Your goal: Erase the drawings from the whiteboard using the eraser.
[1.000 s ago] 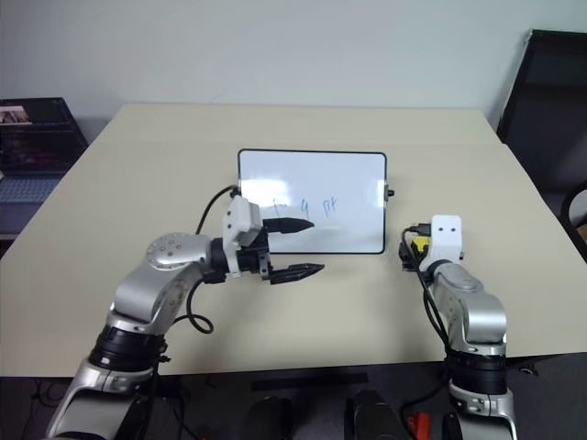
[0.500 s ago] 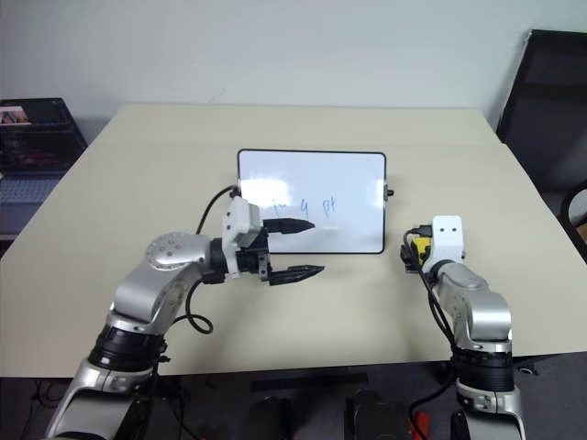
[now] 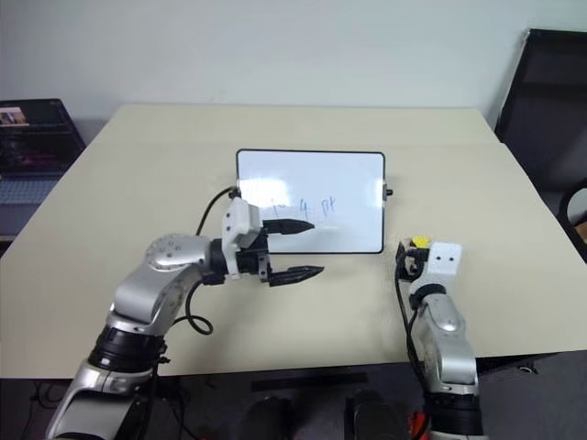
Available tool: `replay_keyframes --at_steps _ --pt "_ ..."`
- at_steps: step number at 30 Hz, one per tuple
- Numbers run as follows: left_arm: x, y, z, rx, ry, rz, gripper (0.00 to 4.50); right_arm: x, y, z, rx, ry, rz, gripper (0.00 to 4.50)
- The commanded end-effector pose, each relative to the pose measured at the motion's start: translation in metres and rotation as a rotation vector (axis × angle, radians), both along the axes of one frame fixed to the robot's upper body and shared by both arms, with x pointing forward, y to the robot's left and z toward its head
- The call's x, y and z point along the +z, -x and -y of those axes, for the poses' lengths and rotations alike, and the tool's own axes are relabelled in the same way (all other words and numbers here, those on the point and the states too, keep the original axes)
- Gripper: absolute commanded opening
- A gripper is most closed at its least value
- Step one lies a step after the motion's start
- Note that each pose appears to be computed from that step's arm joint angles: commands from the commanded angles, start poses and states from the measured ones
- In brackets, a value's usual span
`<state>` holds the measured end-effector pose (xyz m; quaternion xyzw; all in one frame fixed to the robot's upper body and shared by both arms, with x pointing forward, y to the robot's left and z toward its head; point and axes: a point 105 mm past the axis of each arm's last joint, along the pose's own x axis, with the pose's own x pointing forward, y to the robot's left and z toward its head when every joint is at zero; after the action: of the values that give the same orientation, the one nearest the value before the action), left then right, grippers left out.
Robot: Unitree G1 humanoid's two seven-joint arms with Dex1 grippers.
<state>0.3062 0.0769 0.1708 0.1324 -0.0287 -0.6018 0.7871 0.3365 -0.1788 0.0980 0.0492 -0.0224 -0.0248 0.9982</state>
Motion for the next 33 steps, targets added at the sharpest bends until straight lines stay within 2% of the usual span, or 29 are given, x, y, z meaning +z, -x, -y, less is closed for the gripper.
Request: replay_keyframes --at_steps 1,5,13,14,20,23,33 --pt "0.007 0.003 0.002 -0.008 0.011 0.035 4.50 0.030 0.000 0.006 -0.023 -0.008 0.158 4.12" --pt "0.007 0.003 0.002 -0.009 0.011 0.034 4.50 0.039 -0.001 0.011 -0.050 0.003 0.204 3.23" --pt "0.007 0.002 0.002 -0.007 0.008 0.035 4.50 0.043 -0.001 0.010 -0.048 0.007 0.218 0.22" --pt "0.007 0.003 0.002 -0.007 0.008 0.036 4.50 0.042 -0.001 0.009 -0.043 0.016 0.209 0.02" --pt "0.006 0.003 0.000 0.001 0.003 0.035 4.50 0.042 0.001 -0.003 0.048 0.120 0.086 0.02" --pt "0.006 0.003 0.000 0.003 0.002 0.035 4.50 0.037 0.002 0.000 0.050 0.085 0.005 0.63" --pt "0.008 0.001 0.000 0.002 0.000 0.040 4.50 0.036 -0.008 0.004 0.053 0.070 -0.164 4.16"
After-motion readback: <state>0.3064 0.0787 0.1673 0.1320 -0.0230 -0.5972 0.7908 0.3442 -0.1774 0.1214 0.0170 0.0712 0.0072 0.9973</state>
